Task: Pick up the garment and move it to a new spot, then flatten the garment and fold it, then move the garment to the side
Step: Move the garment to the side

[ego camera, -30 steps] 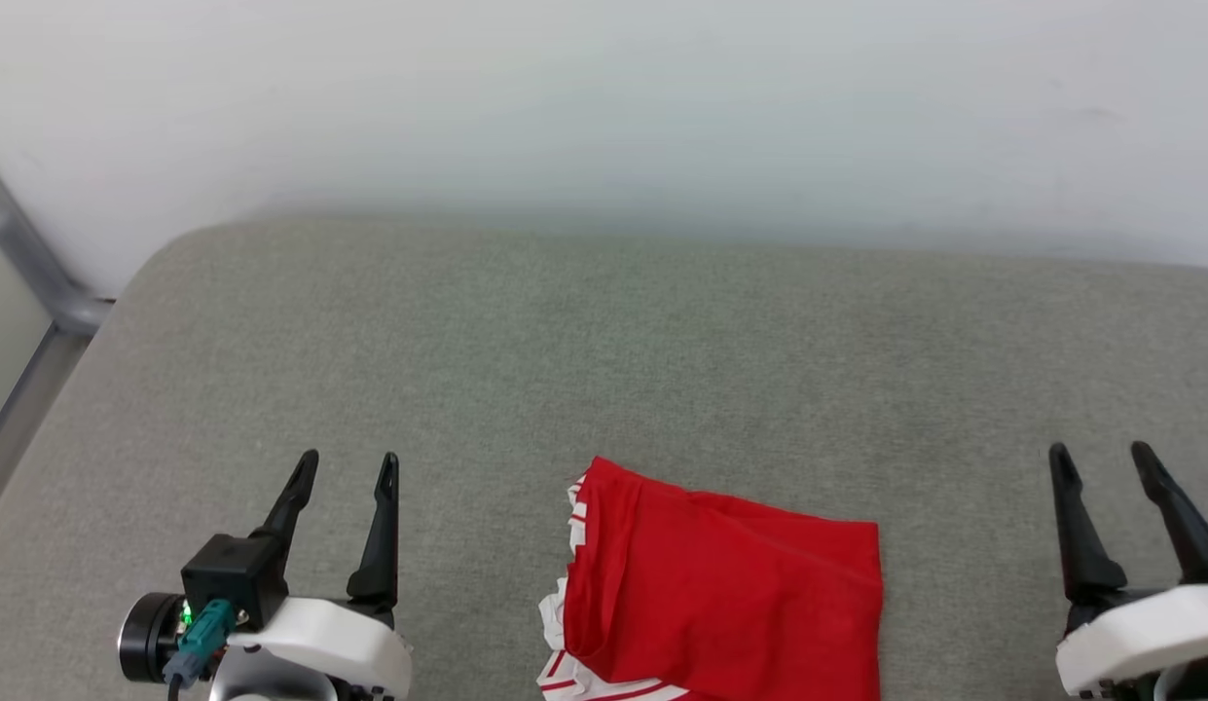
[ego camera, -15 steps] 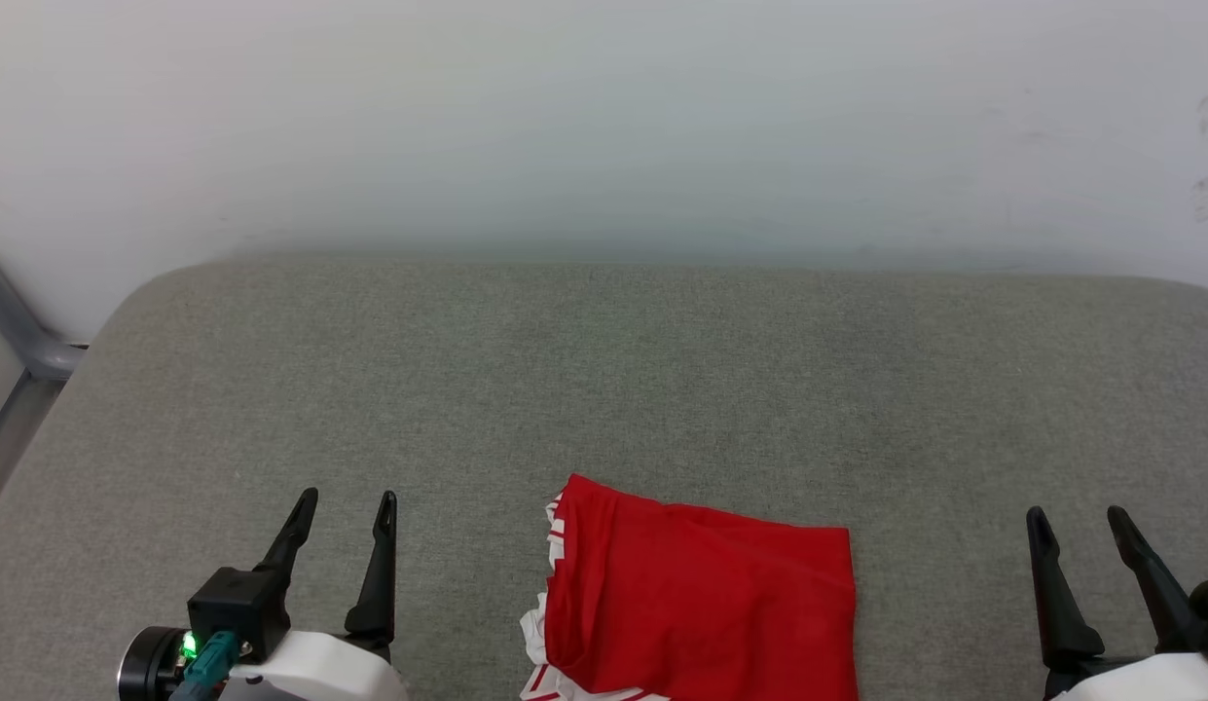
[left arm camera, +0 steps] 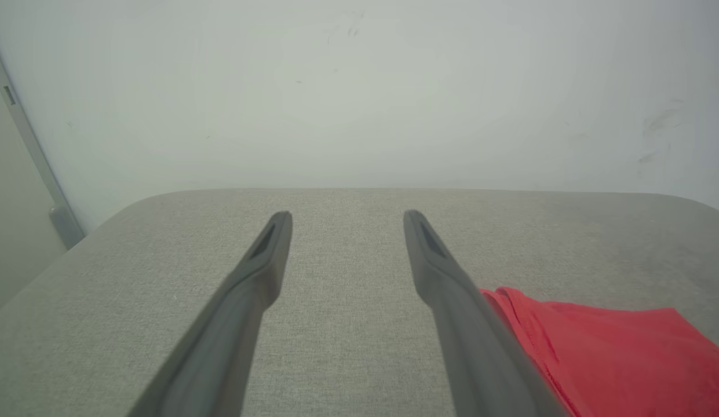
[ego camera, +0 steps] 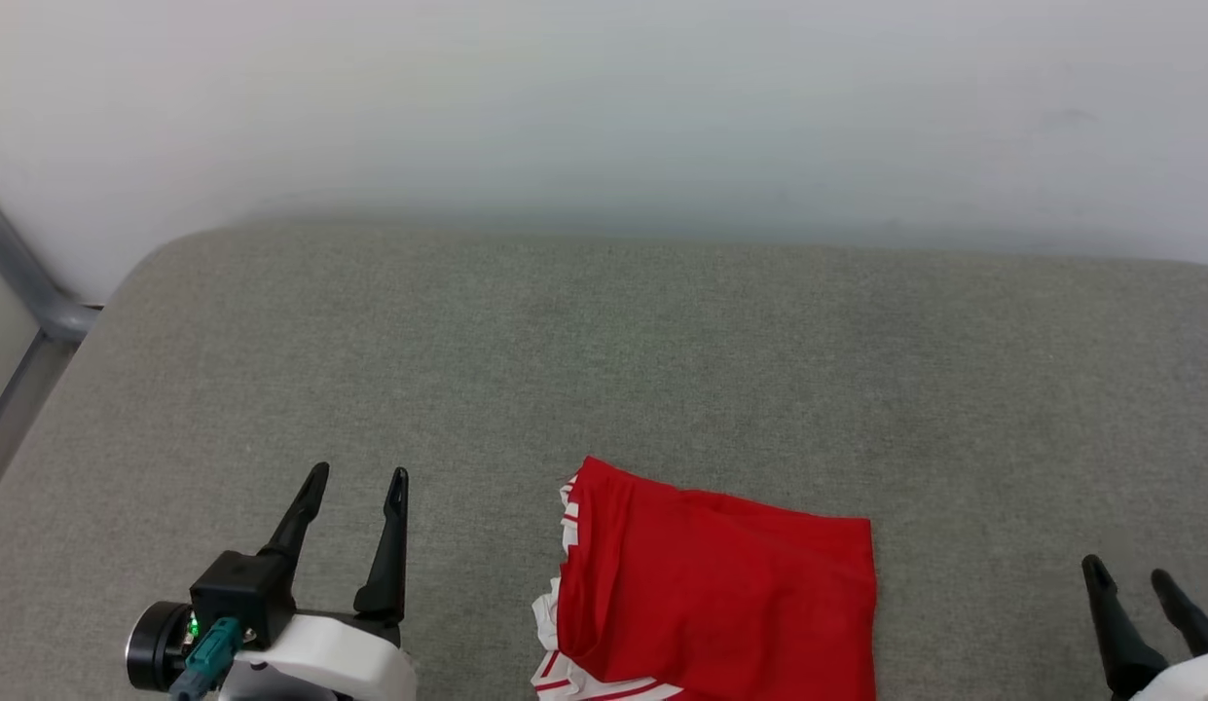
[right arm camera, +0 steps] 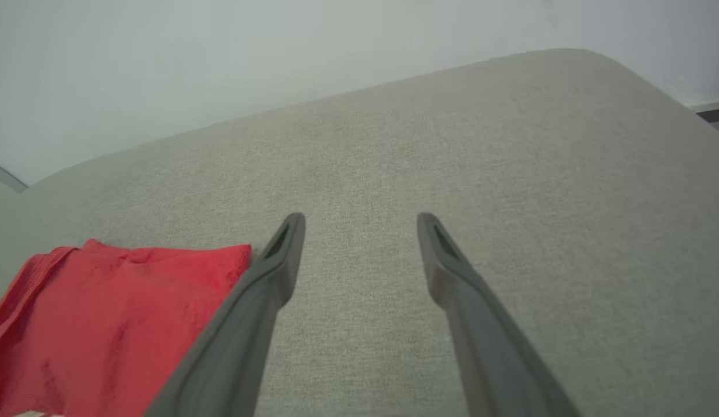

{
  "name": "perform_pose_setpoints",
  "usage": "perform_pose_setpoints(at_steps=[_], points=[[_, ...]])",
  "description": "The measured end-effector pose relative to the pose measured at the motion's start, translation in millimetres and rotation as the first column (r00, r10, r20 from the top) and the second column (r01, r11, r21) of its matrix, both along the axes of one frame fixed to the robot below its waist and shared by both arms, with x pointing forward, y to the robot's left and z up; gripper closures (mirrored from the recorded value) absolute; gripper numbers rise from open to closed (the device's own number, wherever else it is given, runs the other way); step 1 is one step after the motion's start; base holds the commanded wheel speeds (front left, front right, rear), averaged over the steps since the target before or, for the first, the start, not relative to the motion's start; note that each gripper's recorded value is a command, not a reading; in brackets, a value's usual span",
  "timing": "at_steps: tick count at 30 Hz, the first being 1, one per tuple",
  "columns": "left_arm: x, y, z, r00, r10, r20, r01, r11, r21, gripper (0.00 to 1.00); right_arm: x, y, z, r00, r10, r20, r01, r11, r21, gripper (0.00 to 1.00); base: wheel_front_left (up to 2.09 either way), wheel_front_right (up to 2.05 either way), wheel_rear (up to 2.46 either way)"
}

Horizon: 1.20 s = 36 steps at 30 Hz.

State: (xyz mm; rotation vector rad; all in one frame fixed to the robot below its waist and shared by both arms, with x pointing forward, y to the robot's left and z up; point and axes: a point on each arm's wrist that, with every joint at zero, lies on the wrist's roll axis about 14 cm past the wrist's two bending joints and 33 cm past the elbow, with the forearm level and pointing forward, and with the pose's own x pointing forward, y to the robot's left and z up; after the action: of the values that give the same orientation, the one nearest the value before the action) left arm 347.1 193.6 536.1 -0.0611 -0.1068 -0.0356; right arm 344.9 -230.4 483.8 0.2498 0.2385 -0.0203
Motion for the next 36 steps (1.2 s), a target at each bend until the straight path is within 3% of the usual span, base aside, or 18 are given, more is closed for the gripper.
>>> perform_pose_setpoints(at_steps=[5,10,14,20,21,22,23,30,36], points=[[8.9,1.6,-2.2,1.0,0.0,-0.005,0.0,1.0,0.0,0.0,8.3,25.3,-41.8,0.974,0.104,-0.201,-0.078,0.988,0.134,0.0,0.0,0.0,0.0],[18.2,6.2,-7.0,1.0,0.015,-0.017,-0.015,1.0,-0.011,0.0,2.5,85.3,-83.2,0.87,0.31,-0.383,-0.206,0.935,0.289,0.0,0.0,0.0,0.0],[21.7,16.0,-14.6,0.998,0.041,-0.039,-0.041,0.999,-0.006,0.0,-2.3,124.9,-102.8,0.792,0.422,-0.441,-0.228,0.875,0.428,0.0,0.0,0.0,0.0],[23.3,28.1,-23.6,0.995,0.072,-0.064,-0.072,0.997,0.01,0.0,-2.3,146.7,-124.0,0.724,0.483,-0.492,-0.228,0.841,0.491,0.0,0.0,0.0,0.0],[23.5,29.1,-24.7,0.995,0.074,-0.067,-0.074,0.997,0.01,0.0,-1.2,149.2,-125.1,0.719,0.489,-0.493,-0.232,0.838,0.493,0.05,0.0,0.0,0.0],[23.5,29.8,-25.9,0.995,0.077,-0.07,-0.076,0.997,0.013,0.0,-0.8,151.1,-125.9,0.717,0.494,-0.493,-0.231,0.834,0.5,0.63,0.0,0.0,0.0],[23.8,30.5,-26.5,0.994,0.077,-0.071,-0.076,0.997,0.016,0.0,0.8,152.5,-125.5,0.717,0.497,-0.488,-0.237,0.833,0.5,1.0,0.0,0.0,0.0],[25.7,24.7,-24.3,0.997,0.057,-0.059,-0.056,0.998,0.026,0.0,15.2,150.6,-102.3,0.75,0.509,-0.422,-0.352,0.848,0.396,1.0,0.0,0.0,0.0],[29.0,5.7,-18.2,0.999,-0.001,-0.035,0.002,1.0,0.031,0.0,28.2,121.9,-69.1,0.788,0.478,-0.388,-0.471,0.874,0.121,1.0,0.0,0.0,0.0]])
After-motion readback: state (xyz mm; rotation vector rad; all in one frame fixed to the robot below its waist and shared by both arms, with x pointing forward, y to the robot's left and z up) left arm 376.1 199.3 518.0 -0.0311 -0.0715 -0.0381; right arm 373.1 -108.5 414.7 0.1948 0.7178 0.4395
